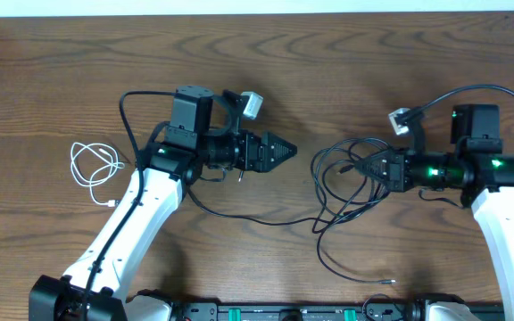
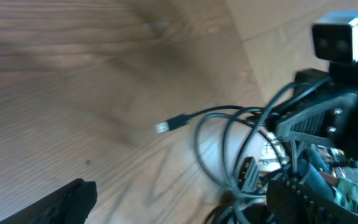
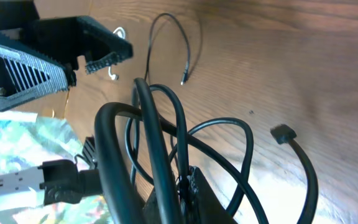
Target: Untangle cables
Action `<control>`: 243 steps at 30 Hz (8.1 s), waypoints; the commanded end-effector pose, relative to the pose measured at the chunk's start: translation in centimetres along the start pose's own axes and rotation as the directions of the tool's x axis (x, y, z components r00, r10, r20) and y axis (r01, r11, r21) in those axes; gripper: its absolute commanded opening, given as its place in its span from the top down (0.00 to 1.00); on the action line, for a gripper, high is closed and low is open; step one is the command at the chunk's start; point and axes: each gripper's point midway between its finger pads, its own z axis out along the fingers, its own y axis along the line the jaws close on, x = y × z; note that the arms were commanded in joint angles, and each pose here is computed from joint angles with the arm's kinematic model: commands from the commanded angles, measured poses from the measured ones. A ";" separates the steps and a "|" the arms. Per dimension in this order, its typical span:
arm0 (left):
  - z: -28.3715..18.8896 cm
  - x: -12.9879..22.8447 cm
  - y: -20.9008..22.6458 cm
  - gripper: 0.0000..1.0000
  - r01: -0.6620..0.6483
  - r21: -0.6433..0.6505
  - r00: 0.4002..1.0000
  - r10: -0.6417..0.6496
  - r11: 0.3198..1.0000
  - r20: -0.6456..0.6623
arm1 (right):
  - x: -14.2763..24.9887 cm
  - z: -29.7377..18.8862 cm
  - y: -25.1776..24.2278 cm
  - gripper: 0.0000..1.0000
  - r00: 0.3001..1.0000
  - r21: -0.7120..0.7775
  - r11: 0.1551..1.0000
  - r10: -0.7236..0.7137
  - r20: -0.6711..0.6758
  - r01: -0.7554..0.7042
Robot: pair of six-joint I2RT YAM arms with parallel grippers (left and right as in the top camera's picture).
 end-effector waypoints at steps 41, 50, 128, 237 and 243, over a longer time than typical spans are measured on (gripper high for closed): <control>-6.3 1.6 13.5 0.92 0.671 -0.551 0.742 -0.452 0.497 0.495 | 3.9 -6.3 -13.0 0.98 0.875 0.794 0.407 0.377 0.304 -0.451; -3.7 1.6 10.5 0.92 0.669 -0.431 0.743 -0.554 0.606 0.375 | 2.5 -1.0 -8.2 0.77 0.931 0.556 0.757 0.353 0.095 -0.343; -3.4 -10.6 -8.1 0.92 -0.042 0.286 0.933 -0.065 0.957 0.353 | 3.8 0.5 -12.6 0.65 0.767 0.412 0.690 0.640 0.036 -0.595; -3.7 -0.1 9.2 0.66 0.680 -0.305 0.732 -0.593 0.667 0.335 | 1.2 -0.6 -15.6 0.51 0.742 0.519 0.531 0.452 0.495 -0.670; -4.2 -0.3 10.1 0.57 0.681 -0.336 0.730 -0.570 0.651 0.377 | 2.0 -0.4 -17.4 0.55 0.603 0.465 0.384 0.534 0.593 -0.797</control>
